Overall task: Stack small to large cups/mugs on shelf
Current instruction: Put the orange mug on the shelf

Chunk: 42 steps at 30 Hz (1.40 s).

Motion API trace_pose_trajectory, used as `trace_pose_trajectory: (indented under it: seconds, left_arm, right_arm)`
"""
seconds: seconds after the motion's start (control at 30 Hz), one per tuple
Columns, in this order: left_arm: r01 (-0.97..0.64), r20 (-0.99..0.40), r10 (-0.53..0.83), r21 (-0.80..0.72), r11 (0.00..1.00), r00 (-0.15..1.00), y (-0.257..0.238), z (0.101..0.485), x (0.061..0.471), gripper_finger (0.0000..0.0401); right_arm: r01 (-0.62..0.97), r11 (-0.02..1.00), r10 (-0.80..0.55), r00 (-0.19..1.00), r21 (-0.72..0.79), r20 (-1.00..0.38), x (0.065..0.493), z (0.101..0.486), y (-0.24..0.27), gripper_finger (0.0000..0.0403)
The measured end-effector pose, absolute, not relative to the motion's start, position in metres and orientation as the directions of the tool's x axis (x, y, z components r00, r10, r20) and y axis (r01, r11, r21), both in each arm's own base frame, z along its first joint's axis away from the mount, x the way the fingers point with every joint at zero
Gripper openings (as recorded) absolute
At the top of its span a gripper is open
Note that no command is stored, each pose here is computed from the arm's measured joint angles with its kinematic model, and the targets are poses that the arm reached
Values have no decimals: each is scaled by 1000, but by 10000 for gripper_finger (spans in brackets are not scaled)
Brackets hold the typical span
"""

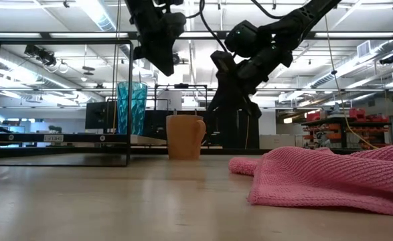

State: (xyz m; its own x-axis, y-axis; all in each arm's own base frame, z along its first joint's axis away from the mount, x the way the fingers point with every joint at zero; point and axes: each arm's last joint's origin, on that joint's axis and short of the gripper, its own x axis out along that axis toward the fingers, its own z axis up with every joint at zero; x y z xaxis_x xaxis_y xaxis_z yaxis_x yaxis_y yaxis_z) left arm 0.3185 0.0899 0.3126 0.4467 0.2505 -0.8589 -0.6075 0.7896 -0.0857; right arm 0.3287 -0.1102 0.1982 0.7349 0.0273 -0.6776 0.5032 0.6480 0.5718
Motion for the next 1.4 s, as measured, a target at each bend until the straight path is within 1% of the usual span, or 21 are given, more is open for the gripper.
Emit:
trace_pose_trajectory:
  seconds: [0.1, 0.23, 0.57, 0.8, 1.0, 1.2, 1.4]
  left_arm:
    - [-616, -857, 256, -87, 783, 447, 95, 309, 322, 73]
    - [-632, -866, 259, -82, 771, 428, 102, 298, 328, 70]
    - [-705, -918, 250, -44, 708, 308, 131, 262, 338, 79]
    - [-721, -931, 244, -29, 693, 272, 140, 248, 341, 85]
    - [-723, -927, 251, -32, 690, 280, 144, 247, 342, 84]
    - [-724, -918, 260, -40, 689, 298, 147, 247, 343, 98]
    - [-720, -924, 239, -52, 692, 297, 149, 237, 349, 103]
  right_arm:
    - [515, 643, 13, 733, 567, -681, 328, 198, -111, 90]
    - [506, 645, 28, 733, 572, -680, 330, 198, -107, 90]
    - [496, 653, 63, 717, 572, -694, 333, 197, -92, 90]
    - [485, 659, 83, 712, 574, -697, 335, 196, -84, 90]
    - [479, 664, 89, 711, 574, -697, 335, 196, -81, 90]
    - [479, 665, 90, 711, 574, -697, 335, 196, -80, 90]
    - [477, 666, 94, 708, 573, -700, 336, 196, -78, 90]
